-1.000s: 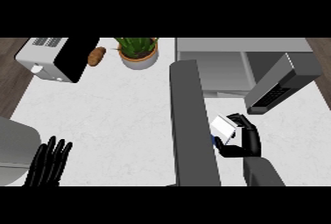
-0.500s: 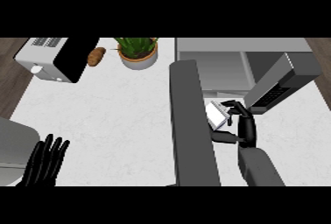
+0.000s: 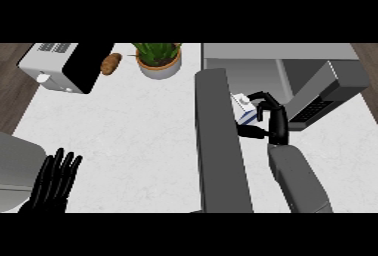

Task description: Pick up the milk, place it into the microwave and close the microwave

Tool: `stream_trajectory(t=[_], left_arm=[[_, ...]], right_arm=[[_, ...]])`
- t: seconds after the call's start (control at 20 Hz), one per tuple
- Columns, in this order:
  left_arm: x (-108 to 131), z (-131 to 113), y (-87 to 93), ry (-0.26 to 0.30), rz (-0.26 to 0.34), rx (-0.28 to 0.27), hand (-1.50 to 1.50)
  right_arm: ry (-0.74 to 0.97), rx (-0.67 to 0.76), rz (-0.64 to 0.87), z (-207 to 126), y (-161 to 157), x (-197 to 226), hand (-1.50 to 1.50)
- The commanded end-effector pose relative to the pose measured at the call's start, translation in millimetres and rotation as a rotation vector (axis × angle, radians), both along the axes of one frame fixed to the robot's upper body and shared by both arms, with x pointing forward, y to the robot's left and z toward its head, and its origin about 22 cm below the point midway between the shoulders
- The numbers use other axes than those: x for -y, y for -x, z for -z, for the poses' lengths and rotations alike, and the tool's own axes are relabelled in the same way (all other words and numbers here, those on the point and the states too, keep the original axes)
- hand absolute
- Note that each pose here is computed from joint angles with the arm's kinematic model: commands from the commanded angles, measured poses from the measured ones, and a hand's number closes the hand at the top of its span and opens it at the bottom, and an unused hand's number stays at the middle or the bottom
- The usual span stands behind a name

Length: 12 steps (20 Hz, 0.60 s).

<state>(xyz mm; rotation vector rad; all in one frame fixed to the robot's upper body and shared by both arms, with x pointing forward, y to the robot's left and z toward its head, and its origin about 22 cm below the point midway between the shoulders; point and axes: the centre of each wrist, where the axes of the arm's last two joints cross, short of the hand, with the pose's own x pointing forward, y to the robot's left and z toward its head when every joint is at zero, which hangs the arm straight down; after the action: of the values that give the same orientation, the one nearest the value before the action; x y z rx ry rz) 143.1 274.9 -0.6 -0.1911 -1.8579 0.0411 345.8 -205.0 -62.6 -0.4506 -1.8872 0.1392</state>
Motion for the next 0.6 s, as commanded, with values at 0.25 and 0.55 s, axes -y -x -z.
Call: stream_trajectory(t=[0.25, 0.55], left_arm=[[-11, 5, 4.2, 0.002, 0.024, -0.009, -1.5], [-6, 5, -14.3, 0.005, 0.058, 0.005, -1.5]], right_arm=[[0.228, -0.055, 0.113, -29, -47, 17, 1.5], [0.287, -0.063, 0.21, -45, -62, 32, 1.5]])
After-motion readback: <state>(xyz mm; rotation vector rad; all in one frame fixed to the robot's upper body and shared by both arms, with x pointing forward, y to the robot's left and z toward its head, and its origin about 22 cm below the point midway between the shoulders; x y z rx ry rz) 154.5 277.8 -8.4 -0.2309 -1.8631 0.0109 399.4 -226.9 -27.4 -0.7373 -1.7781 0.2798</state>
